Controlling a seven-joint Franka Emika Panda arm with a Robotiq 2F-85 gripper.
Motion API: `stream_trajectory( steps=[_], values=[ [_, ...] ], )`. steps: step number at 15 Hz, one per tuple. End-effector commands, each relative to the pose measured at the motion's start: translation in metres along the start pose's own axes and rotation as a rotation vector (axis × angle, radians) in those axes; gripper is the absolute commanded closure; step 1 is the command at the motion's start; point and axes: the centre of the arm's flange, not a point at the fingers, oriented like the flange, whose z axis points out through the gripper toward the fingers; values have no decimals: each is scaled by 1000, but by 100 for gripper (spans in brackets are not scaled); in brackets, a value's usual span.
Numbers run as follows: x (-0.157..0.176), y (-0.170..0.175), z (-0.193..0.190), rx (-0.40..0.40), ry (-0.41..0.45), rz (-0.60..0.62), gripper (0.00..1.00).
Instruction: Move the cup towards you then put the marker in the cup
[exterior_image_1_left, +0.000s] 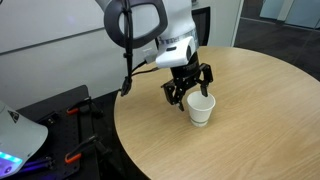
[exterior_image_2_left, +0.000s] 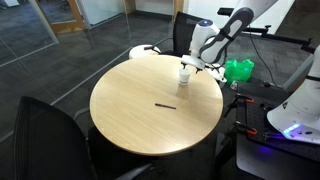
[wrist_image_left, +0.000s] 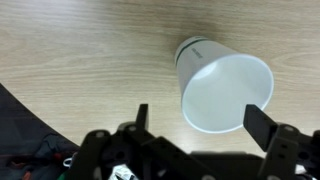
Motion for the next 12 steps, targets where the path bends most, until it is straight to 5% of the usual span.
stream_trajectory(
  steps=[1, 12],
  values=[
    [-4, 20, -37, 56, 15, -20, 0],
    [-50, 11, -105, 103, 13, -482, 0]
  ],
)
